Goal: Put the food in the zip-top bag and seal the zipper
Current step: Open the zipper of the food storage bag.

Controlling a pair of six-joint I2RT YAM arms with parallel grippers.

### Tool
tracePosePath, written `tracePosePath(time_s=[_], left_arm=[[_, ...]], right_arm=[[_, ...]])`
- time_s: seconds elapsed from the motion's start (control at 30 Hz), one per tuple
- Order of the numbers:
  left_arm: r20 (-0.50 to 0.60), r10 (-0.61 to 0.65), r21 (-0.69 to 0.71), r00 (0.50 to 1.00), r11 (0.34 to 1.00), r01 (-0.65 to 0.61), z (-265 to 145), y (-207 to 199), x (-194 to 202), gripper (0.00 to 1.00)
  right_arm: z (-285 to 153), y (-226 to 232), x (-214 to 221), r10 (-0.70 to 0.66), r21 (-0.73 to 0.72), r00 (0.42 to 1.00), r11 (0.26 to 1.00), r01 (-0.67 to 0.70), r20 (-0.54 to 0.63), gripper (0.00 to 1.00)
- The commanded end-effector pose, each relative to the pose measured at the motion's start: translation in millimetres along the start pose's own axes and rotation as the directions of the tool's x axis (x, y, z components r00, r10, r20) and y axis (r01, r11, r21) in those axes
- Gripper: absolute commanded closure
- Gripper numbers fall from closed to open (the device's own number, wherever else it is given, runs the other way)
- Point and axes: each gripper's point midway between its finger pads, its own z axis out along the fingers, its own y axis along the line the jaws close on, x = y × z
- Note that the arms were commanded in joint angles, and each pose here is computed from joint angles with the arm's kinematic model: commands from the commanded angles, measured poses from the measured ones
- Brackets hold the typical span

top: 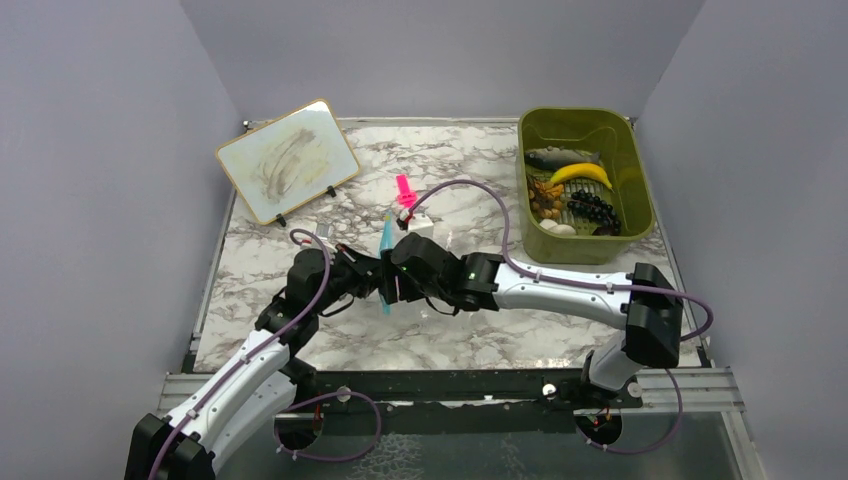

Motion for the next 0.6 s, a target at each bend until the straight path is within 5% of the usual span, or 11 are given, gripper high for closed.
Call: tracePosePath(time_s=[0.0,0.17,0.27,0.4,0.57], left_arm=[[0.006,-0.044,0.023,0.999,0.999,0.044,-1,-5,-1,1.0],[0.017,-0.024,0.026,1.0,0.999,0.024,-4,-10,-3,1.0],[0.026,-0.014,0.011,1.0,1.0,0.014,-6,-9,-4,0.99],[0.027,0.062,-0.014,0.998,0.998,-0.062,-10,-8,-5,0.66],[0.019,0.202,-0.121,0.979,0.973,-0.198,-18,-1,-9,0.51]], right_arm=[[8,5,-4,0.008,0.014,1.0,1.0,-0.008,0.026,0.41],[4,-9,-8,0.009,0.08,0.999,0.997,-0.013,0.05,0.6],[-2,-19,-14,-0.01,0.117,0.996,0.993,0.0,0.086,0.95],[-14,-31,-22,-0.015,0.15,0.991,0.989,-0.004,0.129,0.98],[-28,-38,-25,-0.025,0.133,0.986,0.991,0.003,0.166,0.98]])
